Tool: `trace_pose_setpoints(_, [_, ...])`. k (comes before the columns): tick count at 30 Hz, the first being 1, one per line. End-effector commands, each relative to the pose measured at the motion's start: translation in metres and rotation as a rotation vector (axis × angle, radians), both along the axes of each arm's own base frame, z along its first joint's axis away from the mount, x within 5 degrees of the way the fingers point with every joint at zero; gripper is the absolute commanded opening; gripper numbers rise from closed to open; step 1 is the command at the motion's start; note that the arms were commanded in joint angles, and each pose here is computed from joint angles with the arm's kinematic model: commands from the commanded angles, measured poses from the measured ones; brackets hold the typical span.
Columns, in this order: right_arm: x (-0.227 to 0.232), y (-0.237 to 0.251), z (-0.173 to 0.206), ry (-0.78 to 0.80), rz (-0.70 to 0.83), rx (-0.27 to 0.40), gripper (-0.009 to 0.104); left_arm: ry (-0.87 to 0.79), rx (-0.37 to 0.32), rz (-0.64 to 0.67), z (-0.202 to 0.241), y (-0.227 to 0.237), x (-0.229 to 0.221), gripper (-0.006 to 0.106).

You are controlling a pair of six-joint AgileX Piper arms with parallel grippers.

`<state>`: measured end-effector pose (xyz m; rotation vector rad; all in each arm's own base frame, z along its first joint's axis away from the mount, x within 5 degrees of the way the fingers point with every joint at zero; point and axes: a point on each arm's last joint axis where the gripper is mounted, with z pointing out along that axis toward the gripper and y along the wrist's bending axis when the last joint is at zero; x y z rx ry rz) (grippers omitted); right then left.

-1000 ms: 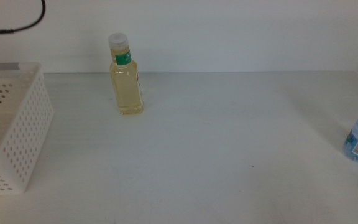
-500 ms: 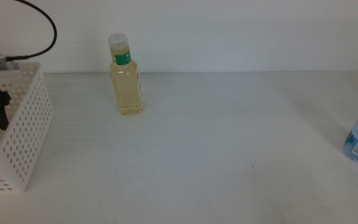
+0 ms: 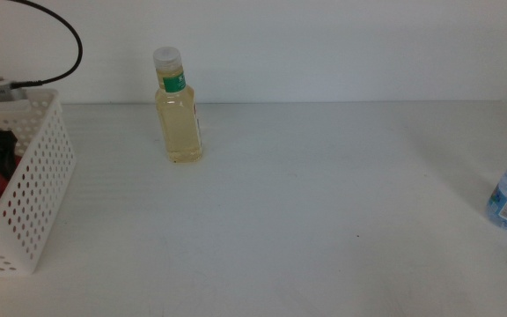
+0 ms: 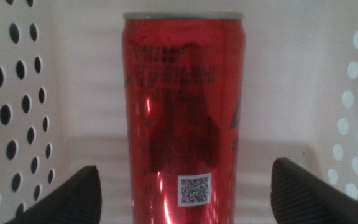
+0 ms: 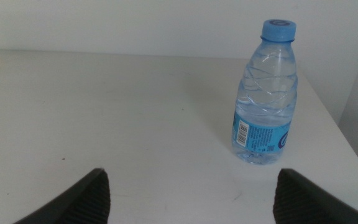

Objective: Use arms to grab the bottles and put them into the dustbin to the left of the table.

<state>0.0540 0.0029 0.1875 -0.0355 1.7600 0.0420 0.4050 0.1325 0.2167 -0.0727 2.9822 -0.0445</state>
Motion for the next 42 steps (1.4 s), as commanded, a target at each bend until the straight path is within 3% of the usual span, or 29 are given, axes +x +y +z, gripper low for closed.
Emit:
trace_pose_setpoints(1, [-0.002,-0.001,0.018,-0.133,-0.006,-0.017,0.076,-0.114,0.023,-0.010,0.046,-0.007,-0.003,0.090])
trace_pose_setpoints(9, [-0.002,-0.001,0.018,-0.133,-0.006,-0.017,0.076,-0.254,0.039,0.023,0.121,-0.038,-0.021,0.090])
trace_pose_setpoints(22, [-0.002,-0.001,0.018,-0.133,-0.006,-0.017,0.076,-0.500,0.073,-0.080,0.207,-0.147,-0.075,0.090])
trace_pose_setpoints(33, [-0.002,-0.001,0.018,-0.133,-0.006,-0.017,0.076,-0.665,0.038,-0.159,0.197,-0.199,-0.135,0.090])
trace_pose_setpoints(42, [-0.002,-0.001,0.018,-0.133,-0.006,-0.017,0.076,-0.891,-0.086,-0.215,0.147,-0.217,-0.166,0.090])
